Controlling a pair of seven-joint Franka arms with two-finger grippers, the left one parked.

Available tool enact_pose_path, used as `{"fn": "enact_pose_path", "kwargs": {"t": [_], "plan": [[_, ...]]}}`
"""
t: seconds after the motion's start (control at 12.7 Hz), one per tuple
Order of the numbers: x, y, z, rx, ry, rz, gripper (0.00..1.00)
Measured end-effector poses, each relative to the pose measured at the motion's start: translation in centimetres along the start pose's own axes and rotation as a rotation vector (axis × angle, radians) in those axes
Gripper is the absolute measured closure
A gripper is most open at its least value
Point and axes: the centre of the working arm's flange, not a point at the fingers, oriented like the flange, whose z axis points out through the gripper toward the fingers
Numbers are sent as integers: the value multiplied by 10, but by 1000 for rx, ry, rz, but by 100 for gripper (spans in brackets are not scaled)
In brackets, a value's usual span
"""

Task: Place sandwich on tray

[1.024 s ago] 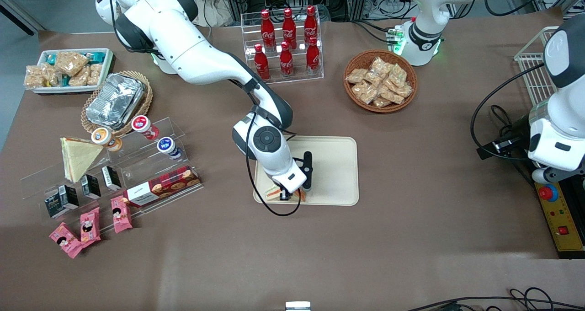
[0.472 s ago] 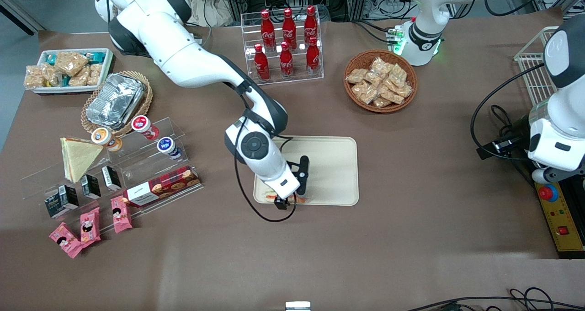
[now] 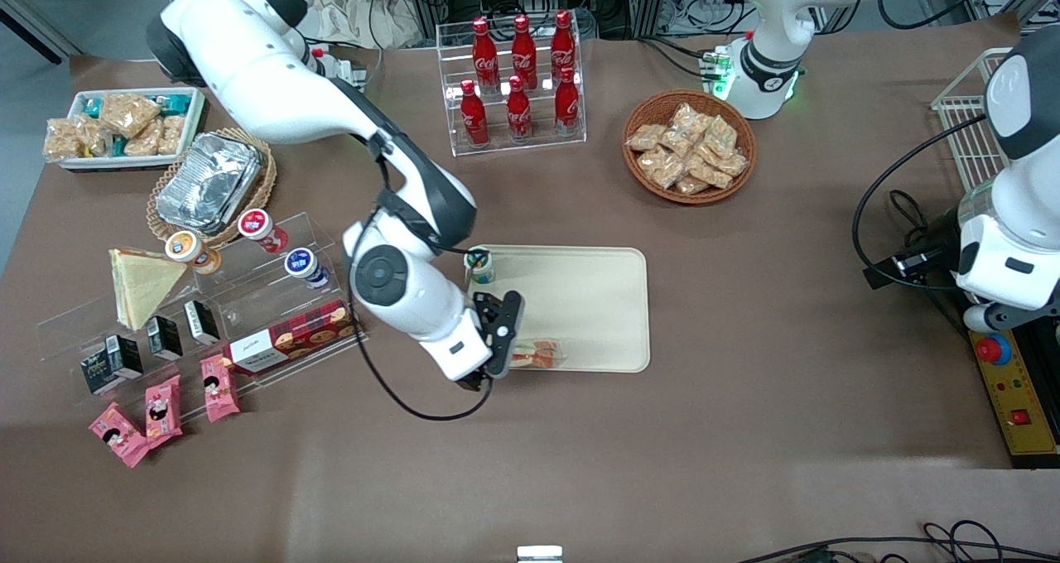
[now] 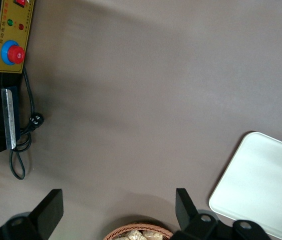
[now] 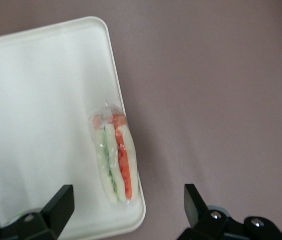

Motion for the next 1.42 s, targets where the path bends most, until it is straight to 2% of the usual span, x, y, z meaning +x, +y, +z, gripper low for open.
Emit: {"fn": "enact_pose_path", "kwargs": {"t": [0.39,0.71,1.1,1.42], "plan": [[-56,37,-105,13,-68,175,2],[-136,64,-202,15,-138,428,2],[-203,84,-273,-38,-128,667,2],[-278,105,-323,-127,-138,862,2]]}}
